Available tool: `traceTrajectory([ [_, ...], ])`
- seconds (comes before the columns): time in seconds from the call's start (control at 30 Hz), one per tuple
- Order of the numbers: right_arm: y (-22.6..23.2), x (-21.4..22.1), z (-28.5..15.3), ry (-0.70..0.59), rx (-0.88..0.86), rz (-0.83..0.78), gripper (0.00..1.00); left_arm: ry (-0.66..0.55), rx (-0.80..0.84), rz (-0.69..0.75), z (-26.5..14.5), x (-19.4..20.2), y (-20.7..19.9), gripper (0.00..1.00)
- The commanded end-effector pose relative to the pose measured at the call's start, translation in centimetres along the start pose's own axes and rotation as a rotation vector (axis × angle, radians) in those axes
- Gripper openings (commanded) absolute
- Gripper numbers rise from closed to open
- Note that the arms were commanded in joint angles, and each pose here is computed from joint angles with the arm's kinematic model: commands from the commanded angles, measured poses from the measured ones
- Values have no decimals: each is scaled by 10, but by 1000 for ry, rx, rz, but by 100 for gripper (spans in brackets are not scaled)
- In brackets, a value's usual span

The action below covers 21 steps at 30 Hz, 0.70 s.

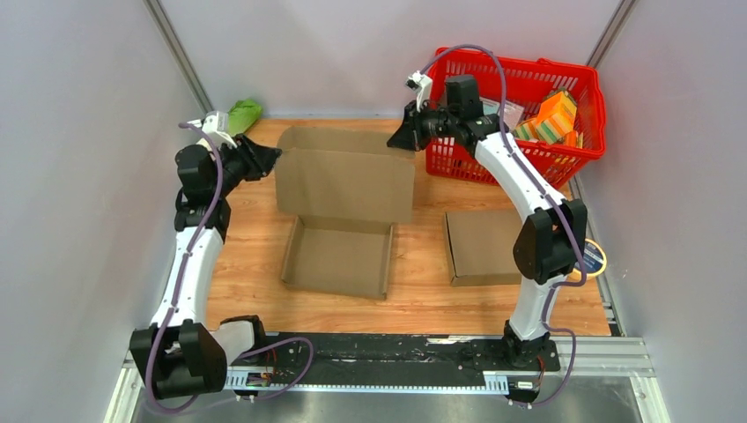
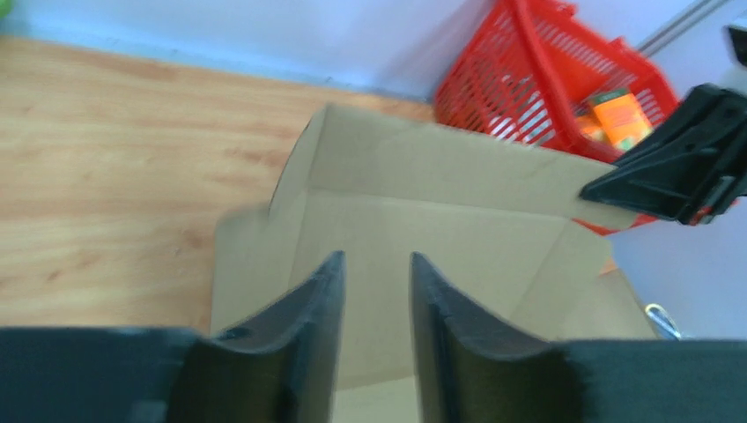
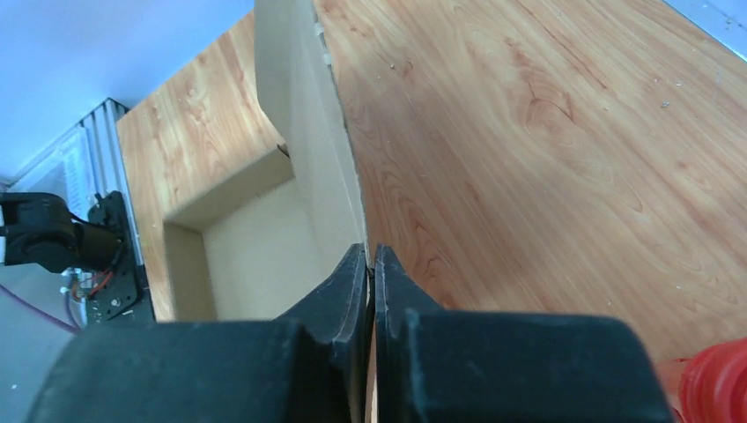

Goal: Fold the paper box

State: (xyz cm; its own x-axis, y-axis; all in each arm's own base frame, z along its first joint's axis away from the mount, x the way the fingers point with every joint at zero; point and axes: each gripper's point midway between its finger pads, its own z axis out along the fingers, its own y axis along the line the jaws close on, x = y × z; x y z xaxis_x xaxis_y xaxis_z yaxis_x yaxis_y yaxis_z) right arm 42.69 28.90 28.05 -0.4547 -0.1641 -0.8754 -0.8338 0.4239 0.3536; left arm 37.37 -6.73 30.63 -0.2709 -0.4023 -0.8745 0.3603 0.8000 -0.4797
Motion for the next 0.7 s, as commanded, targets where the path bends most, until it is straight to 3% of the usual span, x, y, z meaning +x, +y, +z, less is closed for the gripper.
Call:
traceTrajectory([
  [0.0, 11, -36, -17, -95, 70, -181, 4, -2, -183, -1, -40, -2, 16, 50],
  [0.07, 16, -41, -20, -92, 49, -220, 3, 25, -240, -5, -54, 19, 27, 56],
  [0.1, 19, -38, -19, -78, 34, -219, 3, 2, -273, 16, -64, 17, 27, 68],
  [0.17, 22, -37, -20, -76, 9, -237, 0, 28, -294, 30, -68, 31, 34, 72],
  [0.23, 23, -36, -20, -90, 2, -275, 0, 65, -326, 4, -65, 40, 44, 71],
  [0.33, 27, -37, -19, -111, -28, -329, 0, 121, -205, -36, -39, 44, 42, 66],
  [0.67, 33, -48, -13, -99, -117, -360, 0, 98, -46, 259, 23, 8, 67, 69],
])
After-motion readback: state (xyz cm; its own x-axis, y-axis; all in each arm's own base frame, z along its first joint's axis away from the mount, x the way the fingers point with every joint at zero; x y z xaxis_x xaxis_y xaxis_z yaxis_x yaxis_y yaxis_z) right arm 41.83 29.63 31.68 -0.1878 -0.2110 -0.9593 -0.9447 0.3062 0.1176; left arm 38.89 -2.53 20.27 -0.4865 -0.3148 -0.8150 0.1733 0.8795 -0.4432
